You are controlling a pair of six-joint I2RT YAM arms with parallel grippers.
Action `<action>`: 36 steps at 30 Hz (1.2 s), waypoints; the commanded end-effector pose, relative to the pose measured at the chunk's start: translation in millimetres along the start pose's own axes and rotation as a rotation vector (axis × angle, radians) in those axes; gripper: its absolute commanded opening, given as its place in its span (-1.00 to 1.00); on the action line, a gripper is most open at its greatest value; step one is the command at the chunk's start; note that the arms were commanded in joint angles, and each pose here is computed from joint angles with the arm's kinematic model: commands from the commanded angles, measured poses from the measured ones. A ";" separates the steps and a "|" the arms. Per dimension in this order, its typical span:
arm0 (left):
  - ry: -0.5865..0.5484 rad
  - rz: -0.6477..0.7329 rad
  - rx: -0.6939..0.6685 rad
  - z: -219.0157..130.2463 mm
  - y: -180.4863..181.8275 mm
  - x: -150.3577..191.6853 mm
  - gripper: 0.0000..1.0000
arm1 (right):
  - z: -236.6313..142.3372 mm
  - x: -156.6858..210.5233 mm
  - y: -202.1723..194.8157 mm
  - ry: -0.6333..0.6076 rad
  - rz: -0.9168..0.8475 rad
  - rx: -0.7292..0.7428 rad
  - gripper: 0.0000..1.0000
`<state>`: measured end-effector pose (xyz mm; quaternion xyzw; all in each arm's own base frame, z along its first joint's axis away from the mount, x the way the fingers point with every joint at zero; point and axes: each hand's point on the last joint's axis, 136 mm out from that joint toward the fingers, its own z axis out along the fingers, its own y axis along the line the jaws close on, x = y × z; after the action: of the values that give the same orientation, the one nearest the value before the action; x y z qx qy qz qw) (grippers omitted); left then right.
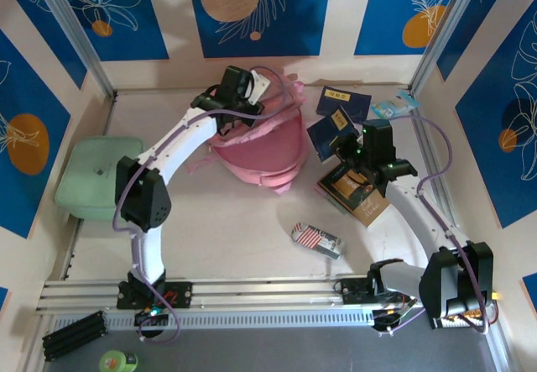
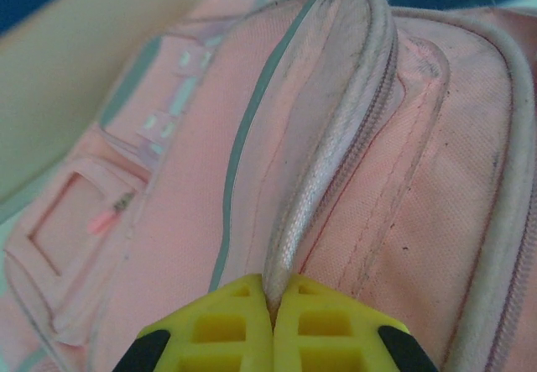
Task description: Pack books, pencil case, and school supplies into a backpack
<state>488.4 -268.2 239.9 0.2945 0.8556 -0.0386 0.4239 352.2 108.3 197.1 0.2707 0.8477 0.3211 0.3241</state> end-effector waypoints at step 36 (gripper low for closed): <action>-0.152 -0.355 0.081 -22.6 40.7 -29.1 -1.00 | 215.9 71.1 115.6 0.283 0.100 -0.305 0.48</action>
<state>501.1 -252.3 245.1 0.1819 0.8795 -0.1463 0.4146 503.7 317.5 100.9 0.2215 0.8176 0.4865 0.2143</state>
